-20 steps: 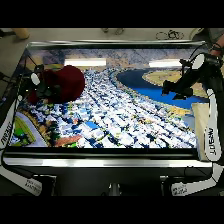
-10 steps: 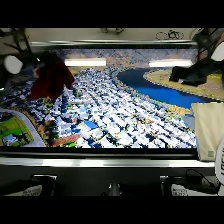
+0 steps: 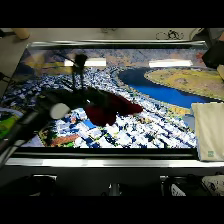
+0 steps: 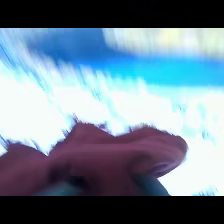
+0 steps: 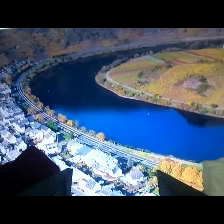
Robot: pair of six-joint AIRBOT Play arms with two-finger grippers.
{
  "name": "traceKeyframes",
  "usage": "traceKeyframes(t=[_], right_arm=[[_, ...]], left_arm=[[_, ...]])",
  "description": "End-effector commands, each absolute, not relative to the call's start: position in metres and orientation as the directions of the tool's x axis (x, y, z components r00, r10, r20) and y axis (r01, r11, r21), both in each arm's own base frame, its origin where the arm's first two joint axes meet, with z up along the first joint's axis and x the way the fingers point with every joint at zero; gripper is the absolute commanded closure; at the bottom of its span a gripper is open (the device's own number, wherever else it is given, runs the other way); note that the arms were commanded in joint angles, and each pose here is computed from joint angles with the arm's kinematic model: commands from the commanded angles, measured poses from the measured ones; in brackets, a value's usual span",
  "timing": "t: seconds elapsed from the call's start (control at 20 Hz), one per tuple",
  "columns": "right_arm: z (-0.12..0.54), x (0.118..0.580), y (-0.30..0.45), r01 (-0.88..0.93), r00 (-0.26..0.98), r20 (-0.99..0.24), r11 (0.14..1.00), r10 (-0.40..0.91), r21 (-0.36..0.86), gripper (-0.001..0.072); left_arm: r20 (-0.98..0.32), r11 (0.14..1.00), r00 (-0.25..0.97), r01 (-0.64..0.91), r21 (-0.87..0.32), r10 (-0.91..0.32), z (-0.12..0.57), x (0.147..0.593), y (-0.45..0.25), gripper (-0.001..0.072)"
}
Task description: Fold the shirts.
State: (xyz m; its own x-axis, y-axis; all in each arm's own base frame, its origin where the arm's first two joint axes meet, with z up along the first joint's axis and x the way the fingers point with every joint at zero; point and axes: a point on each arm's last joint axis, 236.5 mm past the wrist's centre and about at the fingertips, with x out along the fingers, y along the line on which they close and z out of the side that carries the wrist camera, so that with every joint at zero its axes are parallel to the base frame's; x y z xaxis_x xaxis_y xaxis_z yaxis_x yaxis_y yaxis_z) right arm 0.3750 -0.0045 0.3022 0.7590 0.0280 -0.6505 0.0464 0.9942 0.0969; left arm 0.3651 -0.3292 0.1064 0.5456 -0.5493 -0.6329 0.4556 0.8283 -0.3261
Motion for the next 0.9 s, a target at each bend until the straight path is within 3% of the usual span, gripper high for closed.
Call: traceKeyframes(t=[0.0,0.15,0.3,0.35,0.45,0.55,0.85], right_arm=[[0.265,0.35,-0.011,0.083,0.623,-0.783,0.994,0.004,0.071,0.0183],[0.191,0.36,-0.008,0.091,0.436,-0.9,0.993,0.028,0.076,0.0179],[0.095,0.366,0.013,0.081,0.214,-0.968,0.986,0.128,0.149,0.0176],[0.065,0.362,0.027,0.074,0.133,-0.972,0.976,0.195,0.206,0.0176],[0.029,0.354,0.059,0.059,0.012,-0.943,0.941,0.333,0.333,0.0176],[0.009,0.357,0.072,0.078,-0.029,-0.919,0.917,0.393,0.39,0.0177],[-0.024,0.373,0.072,0.109,-0.04,-0.917,0.914,0.398,0.391,0.0178]], left_arm=[[-0.802,0.844,0.324,0.387,-0.373,-0.503,0.024,0.32,-0.348,-0.0013],[-0.838,0.889,0.395,0.409,-0.206,-0.377,0.066,0.359,-0.278,-0.0013],[-0.869,0.96,0.424,0.218,-0.175,-0.254,0.073,0.385,-0.178,-0.0002],[-0.895,0.975,0.389,0.129,-0.181,-0.218,0.054,0.386,-0.146,0.0081],[-0.933,0.963,0.276,-0.073,-0.261,-0.232,0.002,0.374,-0.108,0.0102],[-0.91,0.891,0.243,-0.23,-0.391,-0.336,-0.034,0.372,-0.106,0.0102],[-0.805,0.722,0.397,-0.376,-0.581,-0.441,-0.071,0.428,-0.14,0.0102]])
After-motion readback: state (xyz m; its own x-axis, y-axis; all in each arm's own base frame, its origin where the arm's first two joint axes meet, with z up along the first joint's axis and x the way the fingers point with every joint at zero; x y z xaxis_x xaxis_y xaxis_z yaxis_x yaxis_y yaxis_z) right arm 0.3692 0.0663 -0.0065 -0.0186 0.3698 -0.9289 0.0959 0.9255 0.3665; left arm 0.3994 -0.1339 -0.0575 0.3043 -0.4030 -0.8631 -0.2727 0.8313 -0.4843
